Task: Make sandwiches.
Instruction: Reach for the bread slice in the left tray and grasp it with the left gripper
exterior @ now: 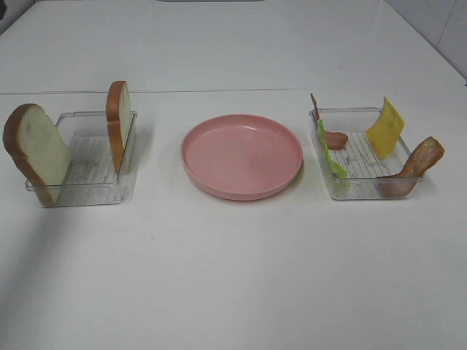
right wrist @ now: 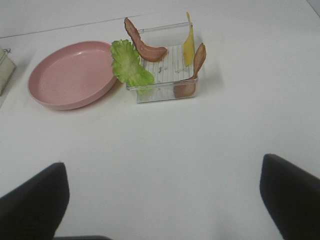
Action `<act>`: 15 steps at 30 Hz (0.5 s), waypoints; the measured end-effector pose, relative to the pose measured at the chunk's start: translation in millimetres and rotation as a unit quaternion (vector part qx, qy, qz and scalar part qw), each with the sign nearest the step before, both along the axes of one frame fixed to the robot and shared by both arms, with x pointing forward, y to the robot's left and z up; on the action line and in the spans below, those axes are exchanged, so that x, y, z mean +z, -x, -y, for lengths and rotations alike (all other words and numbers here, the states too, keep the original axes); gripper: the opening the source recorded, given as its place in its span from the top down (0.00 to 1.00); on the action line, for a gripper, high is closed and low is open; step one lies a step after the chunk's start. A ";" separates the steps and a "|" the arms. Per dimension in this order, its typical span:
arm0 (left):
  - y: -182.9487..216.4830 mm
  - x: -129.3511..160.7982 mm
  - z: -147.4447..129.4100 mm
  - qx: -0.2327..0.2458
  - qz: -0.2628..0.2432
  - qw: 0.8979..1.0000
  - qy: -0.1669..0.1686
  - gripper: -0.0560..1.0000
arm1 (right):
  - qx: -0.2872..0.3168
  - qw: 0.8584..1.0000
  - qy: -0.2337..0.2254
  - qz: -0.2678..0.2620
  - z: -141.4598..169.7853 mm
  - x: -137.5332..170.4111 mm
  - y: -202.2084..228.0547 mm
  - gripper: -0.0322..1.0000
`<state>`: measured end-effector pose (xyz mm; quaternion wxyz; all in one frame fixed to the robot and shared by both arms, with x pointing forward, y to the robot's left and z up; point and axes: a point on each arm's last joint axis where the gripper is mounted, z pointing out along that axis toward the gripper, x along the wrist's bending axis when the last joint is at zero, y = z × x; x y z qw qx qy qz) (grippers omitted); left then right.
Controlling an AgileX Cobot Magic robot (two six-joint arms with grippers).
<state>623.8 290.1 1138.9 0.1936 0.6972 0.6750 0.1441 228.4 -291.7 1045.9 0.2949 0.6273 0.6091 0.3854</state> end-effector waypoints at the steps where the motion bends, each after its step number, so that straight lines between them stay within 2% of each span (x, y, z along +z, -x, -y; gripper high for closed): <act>1: -4.2 -3.1 6.4 -0.006 -0.003 1.000 0.002 0.01 | 0.000 1.000 0.000 0.000 0.0 0.0 0.0 0.02; 6: -20.6 -20.2 38.2 -0.025 -0.020 0.999 0.012 0.01 | 0.000 1.000 0.000 0.000 0.0 0.0 0.0 0.02; 7: -26.7 -34.9 53.1 -0.037 -0.038 0.999 0.012 0.01 | 0.000 1.000 0.000 0.000 0.0 0.0 0.0 0.02; 8: -26.7 -34.9 53.1 -0.037 -0.038 0.999 0.012 0.01 | 0.000 1.000 0.000 0.000 0.0 0.0 0.0 0.02; 10: -33.4 -56.5 71.9 -0.045 -0.065 0.997 0.010 0.01 | 0.000 1.000 0.000 0.000 0.0 0.0 0.0 0.02; 15: -39.1 -81.1 91.3 -0.054 -0.094 0.994 0.002 0.01 | 0.000 1.000 0.000 0.000 0.0 0.0 0.0 0.02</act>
